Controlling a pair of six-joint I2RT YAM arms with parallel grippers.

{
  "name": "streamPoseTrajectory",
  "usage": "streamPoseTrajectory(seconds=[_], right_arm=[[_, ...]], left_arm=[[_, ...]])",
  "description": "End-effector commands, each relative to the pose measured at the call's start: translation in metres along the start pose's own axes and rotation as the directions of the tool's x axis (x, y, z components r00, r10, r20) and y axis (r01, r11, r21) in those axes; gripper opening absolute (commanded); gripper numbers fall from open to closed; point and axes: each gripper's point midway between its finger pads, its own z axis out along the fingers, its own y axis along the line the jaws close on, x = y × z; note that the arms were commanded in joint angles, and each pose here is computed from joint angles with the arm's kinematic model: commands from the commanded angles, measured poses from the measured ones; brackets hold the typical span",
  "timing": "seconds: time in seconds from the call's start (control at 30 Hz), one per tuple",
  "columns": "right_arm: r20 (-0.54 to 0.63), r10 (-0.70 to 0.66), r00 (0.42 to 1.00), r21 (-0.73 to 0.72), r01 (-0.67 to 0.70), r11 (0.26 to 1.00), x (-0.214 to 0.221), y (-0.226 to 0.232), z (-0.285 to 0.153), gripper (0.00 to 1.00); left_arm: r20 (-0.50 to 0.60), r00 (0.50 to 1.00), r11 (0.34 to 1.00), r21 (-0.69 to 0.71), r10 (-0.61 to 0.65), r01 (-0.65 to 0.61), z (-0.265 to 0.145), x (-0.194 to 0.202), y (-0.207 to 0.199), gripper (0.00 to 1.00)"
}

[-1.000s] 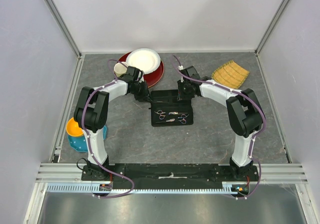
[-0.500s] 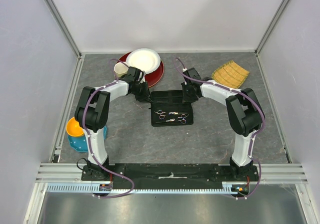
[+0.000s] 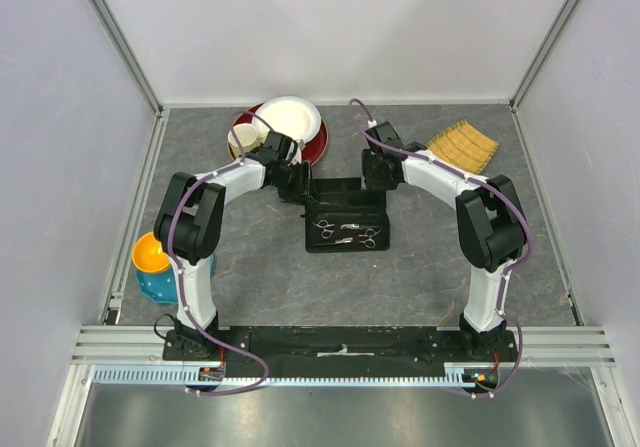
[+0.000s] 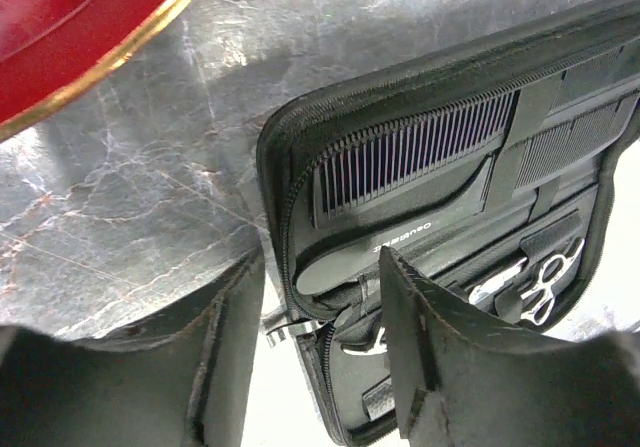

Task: Sort the hair-cutting tools

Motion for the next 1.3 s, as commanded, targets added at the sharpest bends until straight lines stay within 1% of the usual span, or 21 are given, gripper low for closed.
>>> streamPoseTrajectory(seconds=[0.0, 0.07, 0.13, 0.27, 0.3, 0.37, 0.4, 0.43, 0.47, 0.5, 0.53, 0.57, 0.6, 0.63, 0.77, 0.97, 1.03, 1.07, 1.1, 1.2, 1.27], right_arm=[[0.144, 0.029, 0.989, -0.015, -0.028, 1.000, -0.055, 0.008, -0.026, 0.50], [0.156, 0.035, 0.987, -0.028, -0.032, 0.999, -0.059, 0.011, -0.031, 0.51], [0.155, 0.046, 0.987, -0.037, -0.041, 0.998, -0.056, 0.010, -0.031, 0.51], [0.207, 0.059, 0.977, -0.055, -0.048, 0.997, -0.069, 0.015, -0.033, 0.51], [0.231, 0.063, 0.971, -0.069, -0.048, 0.996, -0.081, 0.020, -0.036, 0.51], [0.225, 0.059, 0.972, -0.067, -0.045, 0.997, -0.088, 0.024, -0.023, 0.51], [0.252, 0.064, 0.966, -0.092, -0.042, 0.995, -0.106, 0.033, -0.027, 0.51], [0.220, 0.061, 0.974, -0.081, -0.044, 0.996, -0.102, 0.032, -0.010, 0.51], [0.213, 0.064, 0.975, -0.082, -0.048, 0.996, -0.105, 0.033, -0.003, 0.51], [0.229, 0.068, 0.971, -0.109, -0.044, 0.993, -0.122, 0.042, -0.006, 0.51], [0.164, 0.056, 0.985, -0.080, -0.043, 0.996, -0.109, 0.036, 0.016, 0.51], [0.148, 0.048, 0.988, -0.077, -0.037, 0.996, -0.110, 0.037, 0.022, 0.51], [0.159, 0.040, 0.987, -0.090, -0.025, 0.996, -0.120, 0.043, 0.021, 0.51], [0.108, 0.023, 0.994, -0.090, -0.013, 0.996, -0.108, 0.043, 0.035, 0.51], [0.060, -0.026, 0.998, -0.114, 0.033, 0.993, -0.098, 0.047, 0.044, 0.51], [-0.042, -0.084, 0.996, -0.226, 0.072, 0.971, -0.071, 0.061, 0.045, 0.51], [-0.085, -0.109, 0.990, -0.246, 0.085, 0.965, -0.058, 0.061, 0.045, 0.50], [-0.103, -0.120, 0.987, -0.280, 0.087, 0.956, -0.052, 0.066, 0.043, 0.49], [-0.122, -0.128, 0.984, -0.296, 0.087, 0.951, -0.046, 0.067, 0.042, 0.47], [-0.149, -0.164, 0.975, -0.375, 0.097, 0.922, -0.034, 0.075, 0.030, 0.44], [-0.131, -0.181, 0.975, -0.416, 0.111, 0.903, -0.036, 0.081, 0.015, 0.41]], left_arm=[[0.087, 0.991, 0.995, -0.023, 0.099, -0.098, -0.032, -0.026, -0.014, 0.61], [0.122, 0.988, 0.995, -0.026, 0.099, -0.096, -0.042, -0.036, -0.017, 0.67], [0.163, 0.981, 0.994, -0.015, 0.105, -0.104, -0.053, -0.048, -0.023, 0.69], [0.207, 0.972, 0.993, -0.003, 0.113, -0.115, -0.061, -0.065, -0.031, 0.69], [0.221, 0.969, 0.994, -0.004, 0.110, -0.112, -0.063, -0.070, -0.031, 0.69], [0.233, 0.968, 0.995, -0.002, 0.097, -0.100, -0.067, -0.074, -0.031, 0.69], [0.238, 0.967, 0.996, -0.002, 0.088, -0.090, -0.069, -0.075, -0.030, 0.69], [0.247, 0.965, 0.996, 0.000, 0.083, -0.086, -0.074, -0.077, -0.031, 0.69], [0.252, 0.965, 0.997, 0.003, 0.076, -0.080, -0.077, -0.078, -0.031, 0.69], [0.252, 0.965, 0.997, 0.003, 0.070, -0.073, -0.080, -0.077, -0.030, 0.69], [0.263, 0.962, 0.997, 0.006, 0.070, -0.075, -0.086, -0.079, -0.033, 0.69], [0.261, 0.963, 0.997, 0.007, 0.070, -0.074, -0.088, -0.077, -0.033, 0.69], [0.259, 0.964, 0.997, 0.015, 0.067, -0.074, -0.090, -0.076, -0.035, 0.68], [0.254, 0.965, 0.997, 0.017, 0.066, -0.073, -0.092, -0.074, -0.035, 0.68], [0.253, 0.966, 0.998, 0.028, 0.055, -0.065, -0.101, -0.068, -0.038, 0.68], [0.226, 0.972, 0.998, 0.018, 0.060, -0.066, -0.104, -0.061, -0.035, 0.68], [0.217, 0.974, 0.998, 0.018, 0.061, -0.067, -0.103, -0.062, -0.034, 0.68], [0.208, 0.976, 0.998, 0.015, 0.060, -0.065, -0.102, -0.061, -0.032, 0.68], [0.208, 0.976, 0.997, 0.020, 0.063, -0.068, -0.103, -0.062, -0.034, 0.68], [0.199, 0.978, 0.998, 0.014, 0.064, -0.068, -0.102, -0.064, -0.031, 0.68], [0.201, 0.979, 0.999, 0.009, 0.044, -0.046, -0.101, -0.069, -0.028, 0.67]])
